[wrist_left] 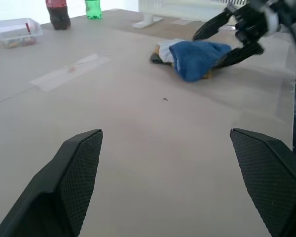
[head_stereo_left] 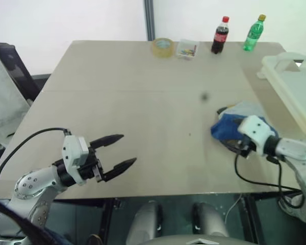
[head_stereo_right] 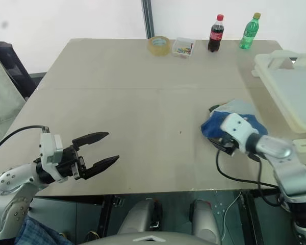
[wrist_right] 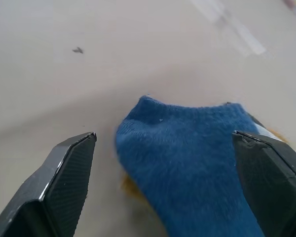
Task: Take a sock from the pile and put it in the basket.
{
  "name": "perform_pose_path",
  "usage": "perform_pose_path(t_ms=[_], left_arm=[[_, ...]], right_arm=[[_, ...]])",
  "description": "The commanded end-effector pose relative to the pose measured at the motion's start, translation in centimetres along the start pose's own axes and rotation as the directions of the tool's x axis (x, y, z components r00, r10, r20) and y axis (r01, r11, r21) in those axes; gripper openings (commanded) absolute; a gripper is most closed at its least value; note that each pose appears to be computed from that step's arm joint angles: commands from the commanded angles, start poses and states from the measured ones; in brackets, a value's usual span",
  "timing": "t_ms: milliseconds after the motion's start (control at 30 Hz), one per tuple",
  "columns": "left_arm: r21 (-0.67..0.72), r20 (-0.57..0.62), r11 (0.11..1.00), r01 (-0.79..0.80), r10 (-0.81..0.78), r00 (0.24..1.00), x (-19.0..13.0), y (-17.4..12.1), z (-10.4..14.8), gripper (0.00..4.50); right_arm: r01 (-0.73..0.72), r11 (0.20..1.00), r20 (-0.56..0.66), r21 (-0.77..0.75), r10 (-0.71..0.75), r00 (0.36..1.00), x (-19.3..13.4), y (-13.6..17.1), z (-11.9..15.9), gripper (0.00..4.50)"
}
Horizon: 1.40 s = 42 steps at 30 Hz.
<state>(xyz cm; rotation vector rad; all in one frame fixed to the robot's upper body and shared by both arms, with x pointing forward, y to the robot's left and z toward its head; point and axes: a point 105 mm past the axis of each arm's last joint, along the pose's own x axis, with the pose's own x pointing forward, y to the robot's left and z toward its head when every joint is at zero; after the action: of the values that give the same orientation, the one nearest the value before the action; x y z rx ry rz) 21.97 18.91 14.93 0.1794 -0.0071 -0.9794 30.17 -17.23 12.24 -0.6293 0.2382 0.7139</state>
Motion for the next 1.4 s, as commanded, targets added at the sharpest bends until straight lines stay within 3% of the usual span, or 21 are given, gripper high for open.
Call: perform_pose_path(t_ms=[33, 233, 333, 467, 533, 567, 633, 833, 867, 900, 967, 1000, 1400], left_arm=[[0.046, 0.013, 0.999, 0.013, -0.014, 1.000, 0.1, -0.4, 1.3, 4.44], [0.053, 0.006, 0.999, 0.010, -0.010, 1.000, 0.2, -0.6, 1.4, 4.44], [0.057, 0.006, 0.998, 0.005, -0.005, 1.000, 0.3, -0.6, 1.4, 4.50], [0.067, 0.013, 0.998, -0.010, 0.009, 1.000, 0.5, -0.6, 1.3, 4.50], [0.068, 0.016, 0.998, -0.015, 0.014, 1.000, 0.5, -0.6, 1.4, 4.50], [0.068, 0.016, 0.998, -0.016, 0.015, 1.000, 0.5, -0.7, 1.4, 4.50], [0.067, 0.017, 0.998, -0.021, 0.020, 1.000, 0.6, -0.7, 1.3, 4.50], [0.065, 0.016, 0.998, -0.024, 0.023, 1.000, 0.7, -0.7, 1.0, 4.50], [0.064, 0.014, 0.998, -0.020, 0.020, 1.000, 0.8, -0.7, 0.9, 4.50], [0.064, 0.013, 0.998, -0.017, 0.016, 1.000, 0.9, -0.7, 0.9, 4.50], [0.065, 0.012, 0.998, -0.012, 0.011, 1.000, 1.0, -0.7, 0.9, 4.50], [0.065, 0.013, 0.998, -0.010, 0.009, 1.000, 1.1, -0.7, 0.9, 4.50], [0.074, 0.004, 0.997, 0.011, -0.012, 1.000, 1.4, -0.5, 0.9, 4.50]], right_arm=[[0.027, 0.999, -0.053, 0.034, -0.025, 0.998, 1.1, 0.6, 0.6, 4.50], [-0.017, 0.993, -0.034, 0.113, 0.021, 0.999, 2.7, 2.6, 3.1, 4.50], [0.009, 0.989, -0.041, 0.149, -0.003, 0.999, 3.5, 2.5, 3.9, 3.69], [0.049, 0.979, -0.119, 0.200, -0.025, 0.993, 4.3, 2.4, 3.1, 1.82], [0.084, 0.972, -0.159, 0.217, -0.050, 0.986, 4.4, 1.9, 2.7, 1.17], [0.099, 0.970, -0.174, 0.222, -0.061, 0.983, 4.4, 1.6, 2.5, 0.57], [0.087, 0.977, -0.144, 0.193, -0.059, 0.988, 4.3, 1.5, 3.5, 0.01], [0.051, 0.989, -0.117, 0.137, -0.035, 0.992, 3.1, 1.8, 4.8, 0.01], [0.069, 0.988, -0.133, 0.137, -0.051, 0.990, 2.9, 1.7, 4.6, 0.53], [0.092, 0.986, -0.150, 0.140, -0.071, 0.986, 2.9, 1.5, 4.3, 0.53], [0.123, 0.982, -0.186, 0.146, -0.095, 0.978, 3.1, 1.3, 3.5, 1.58], [0.126, 0.980, -0.200, 0.153, -0.094, 0.975, 3.2, 1.4, 3.2, 1.83], [0.132, 0.935, -0.216, 0.330, -0.061, 0.975, 5.1, 2.4, 2.7, 1.83]])
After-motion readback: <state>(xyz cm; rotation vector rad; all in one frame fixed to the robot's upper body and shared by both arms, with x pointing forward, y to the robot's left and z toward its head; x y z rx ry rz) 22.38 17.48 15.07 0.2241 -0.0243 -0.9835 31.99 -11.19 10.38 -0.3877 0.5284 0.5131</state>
